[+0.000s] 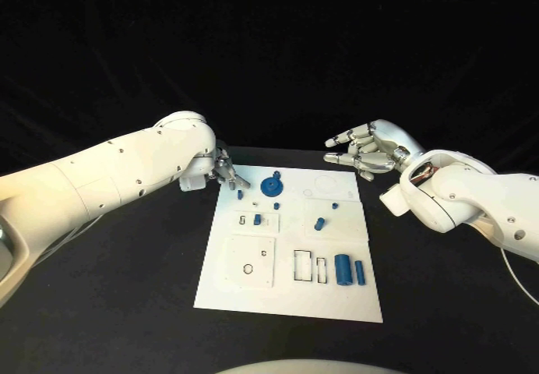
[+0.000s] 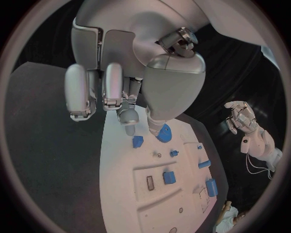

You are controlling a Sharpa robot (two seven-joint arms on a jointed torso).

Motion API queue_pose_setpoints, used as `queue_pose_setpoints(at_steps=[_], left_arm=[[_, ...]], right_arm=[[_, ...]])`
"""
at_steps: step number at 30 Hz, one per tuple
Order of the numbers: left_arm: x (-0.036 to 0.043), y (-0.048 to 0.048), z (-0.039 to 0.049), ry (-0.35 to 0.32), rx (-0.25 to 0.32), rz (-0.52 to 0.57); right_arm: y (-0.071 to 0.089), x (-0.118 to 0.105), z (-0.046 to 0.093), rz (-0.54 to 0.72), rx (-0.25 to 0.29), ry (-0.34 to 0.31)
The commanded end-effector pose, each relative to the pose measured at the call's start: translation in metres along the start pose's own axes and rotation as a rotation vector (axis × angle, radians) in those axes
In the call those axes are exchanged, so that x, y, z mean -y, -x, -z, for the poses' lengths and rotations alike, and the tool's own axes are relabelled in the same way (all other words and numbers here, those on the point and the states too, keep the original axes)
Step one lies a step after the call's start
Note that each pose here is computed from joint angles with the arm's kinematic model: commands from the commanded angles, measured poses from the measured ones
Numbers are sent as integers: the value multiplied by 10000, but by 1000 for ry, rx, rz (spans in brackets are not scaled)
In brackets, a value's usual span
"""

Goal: Assemble the parts on the task board

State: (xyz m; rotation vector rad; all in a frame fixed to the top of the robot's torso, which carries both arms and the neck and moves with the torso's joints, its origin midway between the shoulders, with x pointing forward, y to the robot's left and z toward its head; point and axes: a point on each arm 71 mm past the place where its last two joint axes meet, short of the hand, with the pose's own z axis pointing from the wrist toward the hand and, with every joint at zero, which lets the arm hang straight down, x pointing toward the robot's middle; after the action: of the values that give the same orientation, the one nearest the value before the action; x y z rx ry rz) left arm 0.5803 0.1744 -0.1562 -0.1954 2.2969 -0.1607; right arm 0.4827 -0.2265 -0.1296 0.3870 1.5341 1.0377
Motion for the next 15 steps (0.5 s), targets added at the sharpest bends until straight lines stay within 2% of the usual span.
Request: queue_pose_setpoints(at_steps=[1, 15], left_arm=[[19, -18, -22, -12, -19, -25], [18, -60, -67, -7, -37, -35]], right_arm=[[-18, -8, -1, 0, -15, 11], [-26, -11, -4, 0, -18, 12]])
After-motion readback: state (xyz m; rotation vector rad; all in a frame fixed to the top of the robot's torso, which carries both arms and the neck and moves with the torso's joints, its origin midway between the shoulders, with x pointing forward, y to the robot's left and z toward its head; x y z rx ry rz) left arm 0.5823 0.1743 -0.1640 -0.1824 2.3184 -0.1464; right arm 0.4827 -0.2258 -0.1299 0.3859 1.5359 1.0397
